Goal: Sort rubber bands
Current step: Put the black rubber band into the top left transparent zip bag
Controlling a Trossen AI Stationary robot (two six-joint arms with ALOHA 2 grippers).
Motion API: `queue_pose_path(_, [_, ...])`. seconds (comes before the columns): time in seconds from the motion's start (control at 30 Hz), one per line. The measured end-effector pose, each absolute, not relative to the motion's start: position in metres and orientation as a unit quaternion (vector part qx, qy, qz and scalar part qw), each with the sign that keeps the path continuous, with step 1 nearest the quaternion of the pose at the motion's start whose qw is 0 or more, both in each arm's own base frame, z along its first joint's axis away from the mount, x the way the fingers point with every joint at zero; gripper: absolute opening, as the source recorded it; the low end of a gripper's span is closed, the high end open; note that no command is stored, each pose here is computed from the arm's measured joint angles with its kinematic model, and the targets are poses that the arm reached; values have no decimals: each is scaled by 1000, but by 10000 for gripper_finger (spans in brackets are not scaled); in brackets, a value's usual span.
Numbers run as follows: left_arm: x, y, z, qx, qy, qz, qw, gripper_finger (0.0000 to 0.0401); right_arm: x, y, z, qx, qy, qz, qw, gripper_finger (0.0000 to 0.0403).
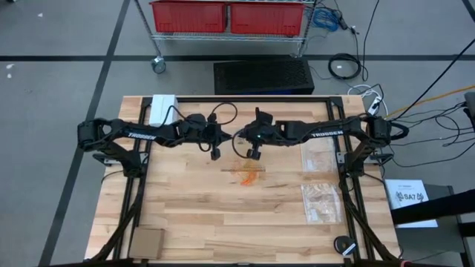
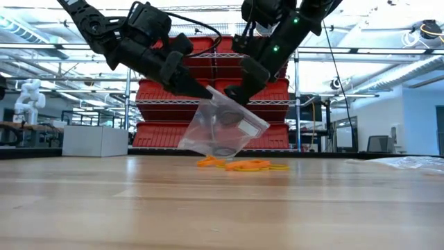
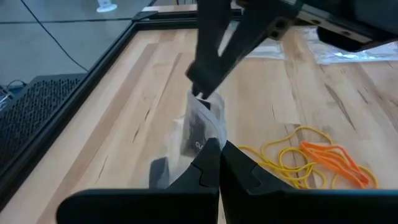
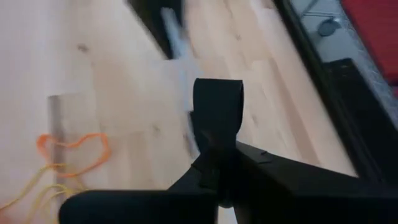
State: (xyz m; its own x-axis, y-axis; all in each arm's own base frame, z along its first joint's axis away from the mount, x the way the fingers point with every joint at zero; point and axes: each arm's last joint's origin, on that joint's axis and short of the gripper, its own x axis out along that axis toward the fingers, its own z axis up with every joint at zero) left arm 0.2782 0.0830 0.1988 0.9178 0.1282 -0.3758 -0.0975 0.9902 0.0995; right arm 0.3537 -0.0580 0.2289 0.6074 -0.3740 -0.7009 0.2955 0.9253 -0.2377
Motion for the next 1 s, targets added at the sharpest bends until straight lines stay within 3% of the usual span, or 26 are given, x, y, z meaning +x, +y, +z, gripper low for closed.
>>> queue_pose_path(0.23, [279,83,202,40,177,60,982,0,354,-56,229,-33,400,-161,902,6])
queue_pose_path(1.0, [280,83,203,40,171,53,983,0,348,-71,226,10,422,-168,891,114])
